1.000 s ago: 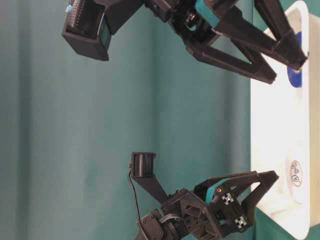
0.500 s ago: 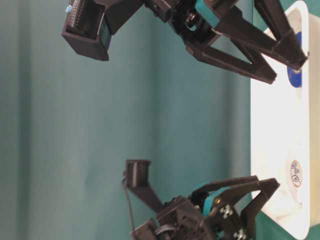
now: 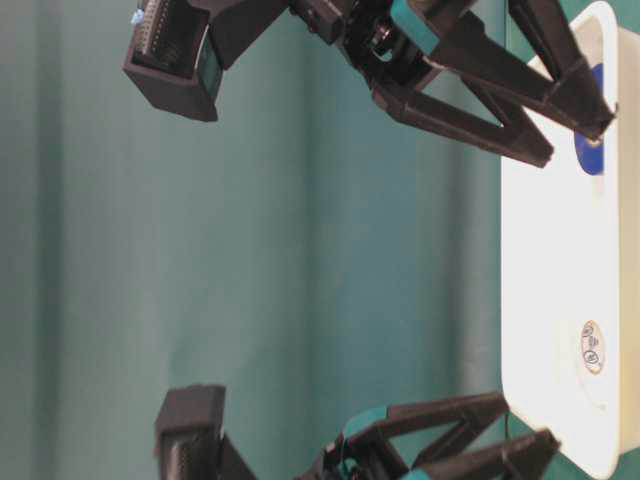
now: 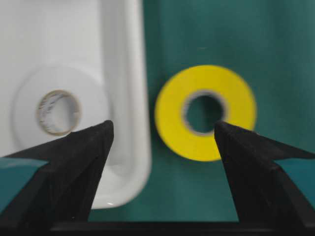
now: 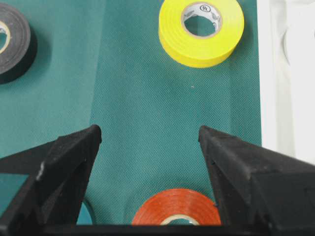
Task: Put the tape alternately from left to right into the white case.
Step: 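Release the white roll and pull the left gripper back left, then lower the right gripper onto the orange-red roll and grasp its rim, then lift the orange-red roll and lower it into the tray's top-right corner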
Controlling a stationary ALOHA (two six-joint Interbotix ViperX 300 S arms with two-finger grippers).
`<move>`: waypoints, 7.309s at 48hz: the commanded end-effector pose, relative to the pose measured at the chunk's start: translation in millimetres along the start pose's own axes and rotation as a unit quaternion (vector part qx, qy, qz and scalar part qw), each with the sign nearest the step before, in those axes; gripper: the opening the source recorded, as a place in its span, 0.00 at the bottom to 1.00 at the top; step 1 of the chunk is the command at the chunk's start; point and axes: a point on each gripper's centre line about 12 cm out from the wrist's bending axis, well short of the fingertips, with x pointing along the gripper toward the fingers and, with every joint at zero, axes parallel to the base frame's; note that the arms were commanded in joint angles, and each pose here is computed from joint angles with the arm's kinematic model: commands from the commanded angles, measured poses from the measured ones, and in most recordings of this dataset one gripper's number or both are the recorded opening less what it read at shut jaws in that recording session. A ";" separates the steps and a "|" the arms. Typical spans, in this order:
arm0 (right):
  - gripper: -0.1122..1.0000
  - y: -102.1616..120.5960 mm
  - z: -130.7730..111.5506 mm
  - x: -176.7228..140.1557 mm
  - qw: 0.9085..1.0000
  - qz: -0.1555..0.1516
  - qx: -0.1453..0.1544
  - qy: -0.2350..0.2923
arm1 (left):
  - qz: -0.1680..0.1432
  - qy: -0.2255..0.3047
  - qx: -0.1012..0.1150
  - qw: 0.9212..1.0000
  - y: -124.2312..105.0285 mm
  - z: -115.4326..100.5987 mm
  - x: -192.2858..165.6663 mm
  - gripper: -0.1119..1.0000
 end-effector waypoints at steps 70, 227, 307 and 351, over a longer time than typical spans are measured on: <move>0.85 2.3 6.5 -2.2 1.000 0.004 -0.001 -0.013 | -0.074 -0.018 -0.065 0.995 -72.3 -6.5 -14.9 0.89; 0.81 -14.4 -64.7 32.0 0.980 -0.059 0.083 0.172 | -0.074 -0.017 -0.065 0.995 -72.1 -6.2 -12.6 0.89; 0.37 21.0 3.4 -8.6 0.996 -0.004 0.062 0.058 | -0.074 -0.016 -0.065 0.995 -72.1 -6.0 -12.7 0.89; 0.37 -101.5 29.6 -5.0 0.989 -0.119 0.081 -0.013 | -0.074 -0.018 -0.065 0.995 -72.0 -3.7 -12.9 0.89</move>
